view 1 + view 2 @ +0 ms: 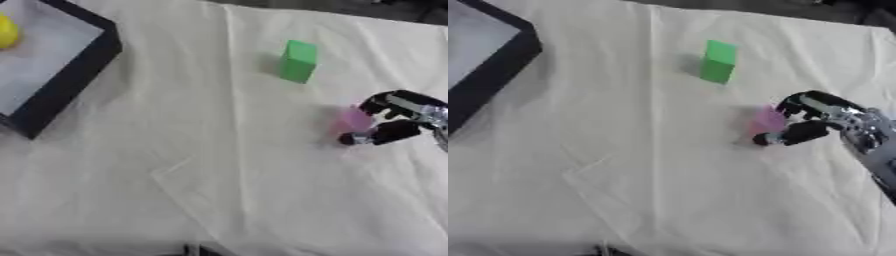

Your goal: Pick up the objects with one hand, pass them to the other hand, and then place them into the box on the other side of the table.

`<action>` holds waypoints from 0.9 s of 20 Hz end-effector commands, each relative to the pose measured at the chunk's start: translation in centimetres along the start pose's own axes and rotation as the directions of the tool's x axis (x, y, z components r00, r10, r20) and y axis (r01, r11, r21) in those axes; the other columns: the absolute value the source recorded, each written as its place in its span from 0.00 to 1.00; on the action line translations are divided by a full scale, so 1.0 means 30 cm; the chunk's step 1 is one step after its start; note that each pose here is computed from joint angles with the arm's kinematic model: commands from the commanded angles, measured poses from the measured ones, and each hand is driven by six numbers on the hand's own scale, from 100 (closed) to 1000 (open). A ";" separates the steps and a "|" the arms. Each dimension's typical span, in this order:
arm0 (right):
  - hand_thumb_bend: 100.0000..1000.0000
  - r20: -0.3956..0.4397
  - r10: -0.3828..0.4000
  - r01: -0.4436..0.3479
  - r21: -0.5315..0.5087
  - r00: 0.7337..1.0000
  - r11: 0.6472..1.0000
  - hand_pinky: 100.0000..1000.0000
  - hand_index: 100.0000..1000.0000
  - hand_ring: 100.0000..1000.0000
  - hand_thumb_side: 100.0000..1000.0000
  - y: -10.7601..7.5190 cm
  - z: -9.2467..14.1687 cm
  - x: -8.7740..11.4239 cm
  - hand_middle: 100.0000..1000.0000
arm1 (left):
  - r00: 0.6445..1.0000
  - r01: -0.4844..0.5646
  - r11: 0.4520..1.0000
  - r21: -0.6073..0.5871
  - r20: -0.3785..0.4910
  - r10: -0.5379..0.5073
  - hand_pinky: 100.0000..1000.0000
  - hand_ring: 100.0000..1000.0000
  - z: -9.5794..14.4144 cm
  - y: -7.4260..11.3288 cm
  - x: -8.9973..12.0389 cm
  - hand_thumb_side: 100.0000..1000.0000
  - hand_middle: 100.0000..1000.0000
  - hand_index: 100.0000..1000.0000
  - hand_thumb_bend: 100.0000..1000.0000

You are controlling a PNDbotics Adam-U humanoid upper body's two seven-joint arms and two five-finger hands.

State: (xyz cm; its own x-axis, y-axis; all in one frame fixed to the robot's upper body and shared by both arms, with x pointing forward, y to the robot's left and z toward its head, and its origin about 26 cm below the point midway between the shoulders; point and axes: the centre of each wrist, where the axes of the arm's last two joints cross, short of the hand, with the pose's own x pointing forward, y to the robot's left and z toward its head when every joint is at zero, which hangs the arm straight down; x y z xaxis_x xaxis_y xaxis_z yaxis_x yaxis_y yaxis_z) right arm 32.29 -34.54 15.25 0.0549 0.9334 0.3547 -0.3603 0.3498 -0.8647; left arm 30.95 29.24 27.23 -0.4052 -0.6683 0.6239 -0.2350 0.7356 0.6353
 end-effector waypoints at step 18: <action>0.48 -0.040 -0.002 0.000 -0.057 0.999 0.998 0.83 0.66 0.81 0.41 -0.032 0.010 0.000 0.53 | 1.000 0.010 1.000 0.017 0.015 -0.011 0.88 0.61 -0.002 0.021 0.009 0.52 0.55 0.71 0.00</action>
State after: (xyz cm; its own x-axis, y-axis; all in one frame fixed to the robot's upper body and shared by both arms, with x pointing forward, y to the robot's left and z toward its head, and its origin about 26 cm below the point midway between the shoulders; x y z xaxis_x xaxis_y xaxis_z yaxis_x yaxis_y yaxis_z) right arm 32.33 -34.60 15.18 0.0976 0.9297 0.3551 -0.3332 0.3667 -0.8686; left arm 30.97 29.20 26.97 -0.4035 -0.6644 0.6291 -0.2299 0.7391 0.6331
